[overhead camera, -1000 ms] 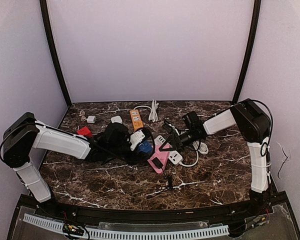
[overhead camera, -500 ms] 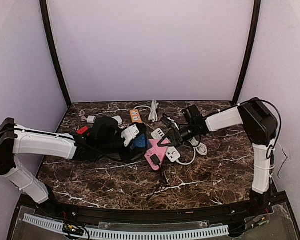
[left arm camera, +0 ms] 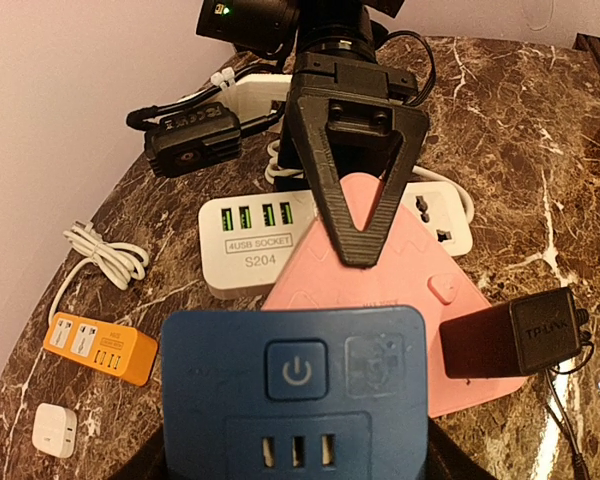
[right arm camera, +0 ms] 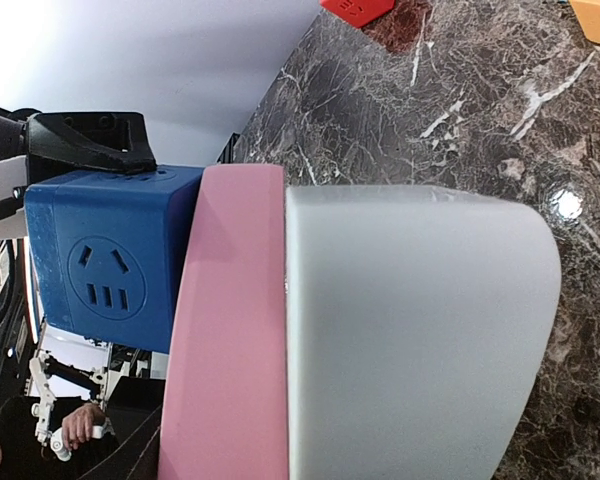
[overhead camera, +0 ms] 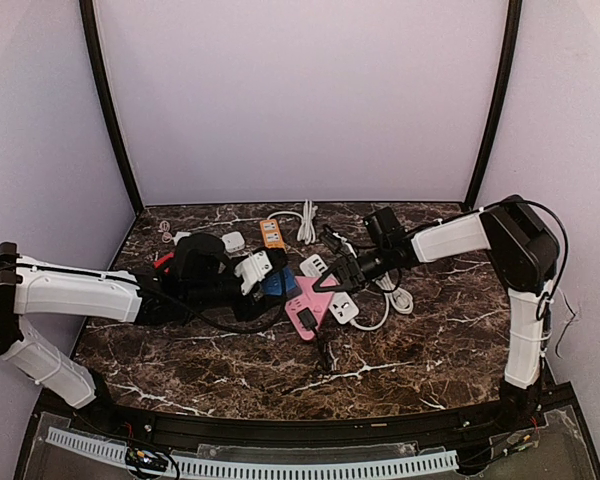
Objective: Pull the plug off the socket
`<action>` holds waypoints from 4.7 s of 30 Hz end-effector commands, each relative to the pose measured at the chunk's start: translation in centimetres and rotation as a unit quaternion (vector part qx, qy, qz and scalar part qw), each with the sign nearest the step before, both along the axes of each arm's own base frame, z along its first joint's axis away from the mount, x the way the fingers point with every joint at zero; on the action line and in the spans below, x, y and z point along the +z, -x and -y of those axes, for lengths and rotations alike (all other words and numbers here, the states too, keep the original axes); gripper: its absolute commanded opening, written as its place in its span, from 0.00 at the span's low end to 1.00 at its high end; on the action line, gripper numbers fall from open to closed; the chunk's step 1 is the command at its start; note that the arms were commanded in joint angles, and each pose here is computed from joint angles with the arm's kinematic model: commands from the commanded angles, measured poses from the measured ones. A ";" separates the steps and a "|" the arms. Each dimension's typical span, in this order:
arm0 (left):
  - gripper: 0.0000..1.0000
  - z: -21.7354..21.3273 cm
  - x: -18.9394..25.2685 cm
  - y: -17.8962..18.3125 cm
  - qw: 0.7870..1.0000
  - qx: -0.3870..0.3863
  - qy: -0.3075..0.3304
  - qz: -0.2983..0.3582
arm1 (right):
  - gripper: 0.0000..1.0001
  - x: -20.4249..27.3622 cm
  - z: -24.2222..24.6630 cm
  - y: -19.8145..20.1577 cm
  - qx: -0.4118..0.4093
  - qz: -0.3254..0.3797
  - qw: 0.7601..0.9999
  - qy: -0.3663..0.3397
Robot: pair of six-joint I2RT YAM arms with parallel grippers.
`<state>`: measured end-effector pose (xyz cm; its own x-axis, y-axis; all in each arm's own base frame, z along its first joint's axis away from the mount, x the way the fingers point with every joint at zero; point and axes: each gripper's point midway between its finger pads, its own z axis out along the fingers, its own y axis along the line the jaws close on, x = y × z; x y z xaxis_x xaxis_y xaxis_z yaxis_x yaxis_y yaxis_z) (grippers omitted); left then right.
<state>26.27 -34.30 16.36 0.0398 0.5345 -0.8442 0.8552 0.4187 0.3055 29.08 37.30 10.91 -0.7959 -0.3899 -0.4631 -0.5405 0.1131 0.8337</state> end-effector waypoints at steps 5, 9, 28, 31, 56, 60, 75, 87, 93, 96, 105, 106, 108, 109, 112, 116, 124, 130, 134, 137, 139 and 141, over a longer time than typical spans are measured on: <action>0.13 3.3 8.8 2.2 0.989 -0.084 0.106 0.056 | 0.00 -1.9 0.6 -0.9 -0.034 0.000 0.999 0.039; 0.11 3.5 10.0 0.6 0.991 -0.034 0.127 0.014 | 0.00 -1.8 0.7 -1.1 -0.041 0.005 0.998 0.043; 0.05 3.5 12.6 2.7 0.982 -0.091 0.147 0.071 | 0.00 -3.1 1.0 -1.3 -0.050 -0.001 0.997 0.058; 0.04 3.7 13.9 1.9 0.982 -0.066 0.171 0.055 | 0.00 -3.1 1.1 -1.5 -0.052 0.000 0.997 0.060; 0.01 6.0 15.1 4.9 0.976 -0.132 0.146 0.099 | 0.00 -4.5 1.5 -2.2 -0.068 -0.003 0.995 0.079; 0.01 6.4 15.1 5.7 0.972 -0.163 0.145 0.089 | 0.00 -4.6 1.6 -2.2 -0.070 -0.003 0.994 0.081; 0.01 6.5 10.7 5.4 0.973 -0.167 0.038 0.154 | 0.00 -5.1 1.6 -2.0 -0.065 -0.018 0.995 0.077; 0.01 5.9 10.8 -0.3 0.992 -0.050 0.115 -0.013 | 0.00 -3.1 1.8 -1.5 -0.061 0.003 0.996 0.064; 0.01 5.7 12.4 3.3 0.975 -0.147 0.145 0.081 | 0.00 -4.3 1.8 -1.5 -0.059 -0.015 0.996 0.070; 0.01 5.2 11.8 3.1 0.977 -0.139 0.127 0.099 | 0.00 -4.7 1.7 -1.6 -0.059 -0.019 0.995 0.072; 0.01 0.3 13.2 -4.4 0.990 0.090 0.104 -0.002 | 0.00 -3.2 2.6 -2.7 -0.073 -0.010 0.996 0.057; 0.01 -0.8 11.8 -6.0 0.986 0.141 0.080 -0.031 | 0.00 -3.0 2.7 -2.8 -0.075 -0.007 0.996 0.056; 0.01 -3.3 9.2 -6.7 0.973 0.206 -0.005 -0.101 | 0.00 -2.9 2.8 -3.0 -0.076 -0.004 0.996 0.054; 0.01 -3.9 10.7 -7.5 0.968 0.231 -0.005 -0.099 | 0.00 -2.8 2.9 -3.1 -0.076 -0.003 0.996 0.053; 0.01 -7.7 8.0 -7.3 0.934 0.300 -0.079 -0.176 | 0.00 -2.8 3.0 -3.2 -0.078 -0.001 0.996 0.052; 0.01 -12.5 6.9 -6.5 0.889 0.372 -0.140 -0.228 | 0.00 -2.7 3.3 -3.6 -0.081 0.004 0.996 0.049; 0.04 -20.7 1.1 -5.5 0.800 0.467 -0.259 -0.274 | 0.00 -2.3 3.6 -3.7 -0.083 0.004 0.996 0.042; 0.04 -23.8 -3.0 -5.7 0.744 0.480 -0.370 -0.280 | 0.00 -1.9 3.7 -3.7 -0.080 0.012 0.996 0.033; 0.07 -25.3 -5.4 -5.7 0.718 0.463 -0.425 -0.300 | 0.00 -1.8 3.8 -3.7 -0.081 0.014 0.996 0.031; 0.08 -25.8 -6.6 -5.7 0.706 0.451 -0.450 -0.309 | 0.00 -1.8 3.8 -3.8 -0.081 0.011 0.996 0.030; 0.11 -25.6 -7.1 -5.7 0.707 0.440 -0.453 -0.316 | 0.00 -1.8 3.7 -3.9 -0.082 0.011 0.996 0.030; 0.15 -25.4 -7.5 -5.7 0.708 0.430 -0.456 -0.325 | 0.00 -1.8 3.7 -3.9 -0.082 0.010 0.996 0.029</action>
